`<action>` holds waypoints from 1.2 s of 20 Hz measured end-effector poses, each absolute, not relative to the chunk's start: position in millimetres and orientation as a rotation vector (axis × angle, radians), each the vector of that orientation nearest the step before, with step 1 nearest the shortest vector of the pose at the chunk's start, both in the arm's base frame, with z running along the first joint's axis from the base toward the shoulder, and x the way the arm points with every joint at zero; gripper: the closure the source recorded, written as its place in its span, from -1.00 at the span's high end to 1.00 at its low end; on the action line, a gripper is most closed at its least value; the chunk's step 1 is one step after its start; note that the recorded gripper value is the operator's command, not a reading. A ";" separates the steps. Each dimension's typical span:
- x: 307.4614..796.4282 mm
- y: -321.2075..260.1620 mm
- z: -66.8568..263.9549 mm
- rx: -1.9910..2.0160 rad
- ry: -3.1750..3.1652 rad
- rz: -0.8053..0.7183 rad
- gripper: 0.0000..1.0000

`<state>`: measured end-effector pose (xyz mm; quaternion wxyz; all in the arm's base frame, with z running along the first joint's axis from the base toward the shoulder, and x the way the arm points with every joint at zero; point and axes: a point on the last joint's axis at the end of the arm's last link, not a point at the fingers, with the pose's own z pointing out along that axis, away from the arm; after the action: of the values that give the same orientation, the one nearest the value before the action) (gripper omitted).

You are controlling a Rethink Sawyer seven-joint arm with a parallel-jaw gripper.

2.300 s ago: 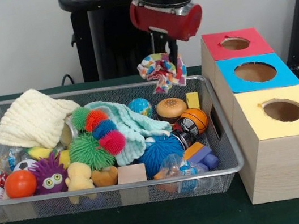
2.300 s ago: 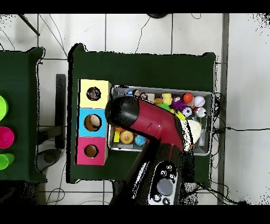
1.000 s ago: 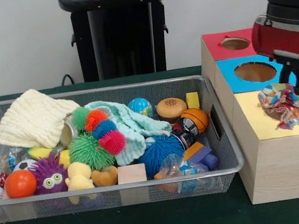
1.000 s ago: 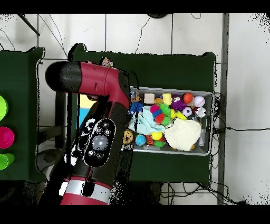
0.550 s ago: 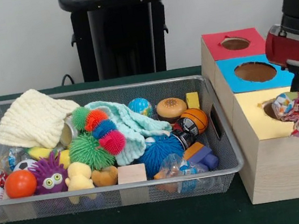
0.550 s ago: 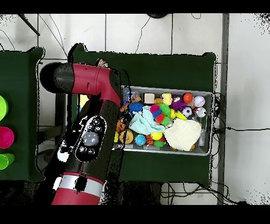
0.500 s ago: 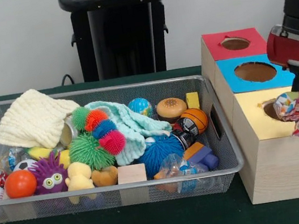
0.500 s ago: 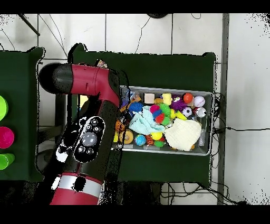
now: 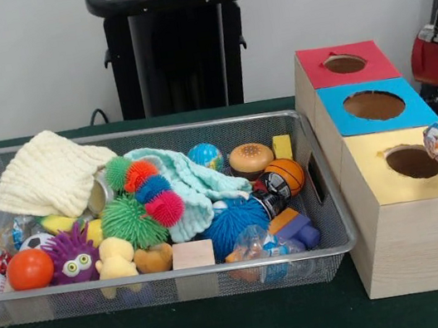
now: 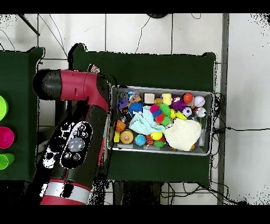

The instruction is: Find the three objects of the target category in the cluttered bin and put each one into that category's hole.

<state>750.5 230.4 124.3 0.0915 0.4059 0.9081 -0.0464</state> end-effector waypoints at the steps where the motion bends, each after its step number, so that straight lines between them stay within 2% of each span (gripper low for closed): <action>1: 748.5 231.9 123.3 1.205 2.701 -0.141 -1.00; 12: 739.0 235.3 110.8 1.201 2.719 -0.169 -1.00; 24: 736.9 212.7 107.9 1.225 2.701 -0.224 -1.00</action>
<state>736.9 212.7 107.9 0.0835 0.4105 0.9049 -0.0750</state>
